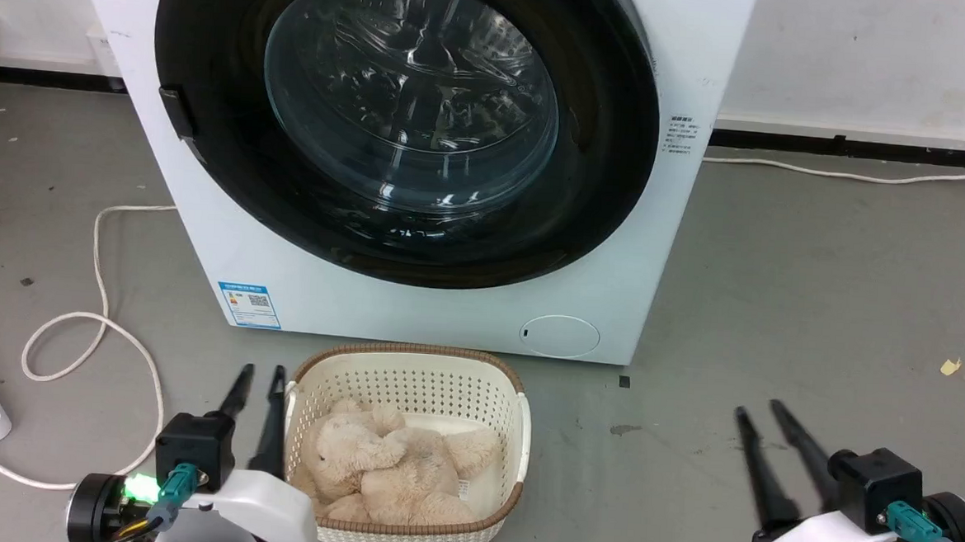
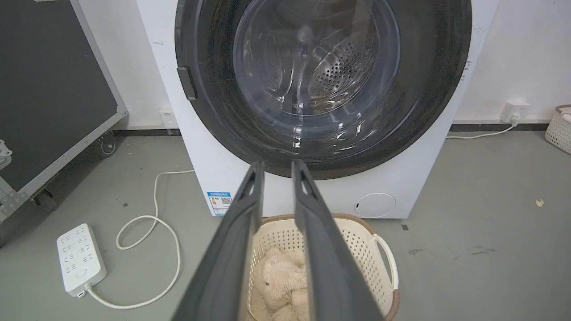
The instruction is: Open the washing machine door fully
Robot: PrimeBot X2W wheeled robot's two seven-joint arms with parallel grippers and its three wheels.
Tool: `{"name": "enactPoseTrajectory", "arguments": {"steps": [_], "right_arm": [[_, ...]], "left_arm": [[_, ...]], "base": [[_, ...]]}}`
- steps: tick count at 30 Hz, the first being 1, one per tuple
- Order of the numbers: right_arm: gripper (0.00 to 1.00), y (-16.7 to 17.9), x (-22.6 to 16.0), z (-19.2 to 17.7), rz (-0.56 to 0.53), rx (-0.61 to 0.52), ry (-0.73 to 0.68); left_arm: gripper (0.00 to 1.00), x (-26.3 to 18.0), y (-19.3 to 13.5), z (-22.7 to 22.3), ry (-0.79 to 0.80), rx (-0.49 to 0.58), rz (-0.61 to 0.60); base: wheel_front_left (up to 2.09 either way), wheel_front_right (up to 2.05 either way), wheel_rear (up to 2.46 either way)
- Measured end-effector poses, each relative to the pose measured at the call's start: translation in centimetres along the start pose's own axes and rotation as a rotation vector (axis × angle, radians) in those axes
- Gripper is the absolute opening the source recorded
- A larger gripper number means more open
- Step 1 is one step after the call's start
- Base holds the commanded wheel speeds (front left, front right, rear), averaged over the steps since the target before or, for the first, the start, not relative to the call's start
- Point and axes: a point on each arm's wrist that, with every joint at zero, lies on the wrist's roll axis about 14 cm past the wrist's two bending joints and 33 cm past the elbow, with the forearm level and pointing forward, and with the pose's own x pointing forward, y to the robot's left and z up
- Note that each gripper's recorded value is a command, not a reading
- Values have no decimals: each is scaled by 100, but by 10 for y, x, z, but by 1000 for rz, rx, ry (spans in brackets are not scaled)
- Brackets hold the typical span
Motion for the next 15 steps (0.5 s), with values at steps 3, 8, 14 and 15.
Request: {"name": "enactPoseTrajectory", "arguments": {"steps": [3,8,14,15], "right_arm": [[100,0,0,0,0,2,-1],[100,0,0,0,-1,7,-6],[100,0,1,-3,0,9,-6],[100,0,2,-3,0,7,-7]], "left_arm": [[100,0,0,0,0,0,0],[100,0,-2,1,-7,-3,-6],[100,1,-5,-2,-8,-12,-13],[100,2,-5,-2,-10,-17,-13]], "base": [[0,0,0],[0,0,0],[0,0,0],[0,0,0]]}}
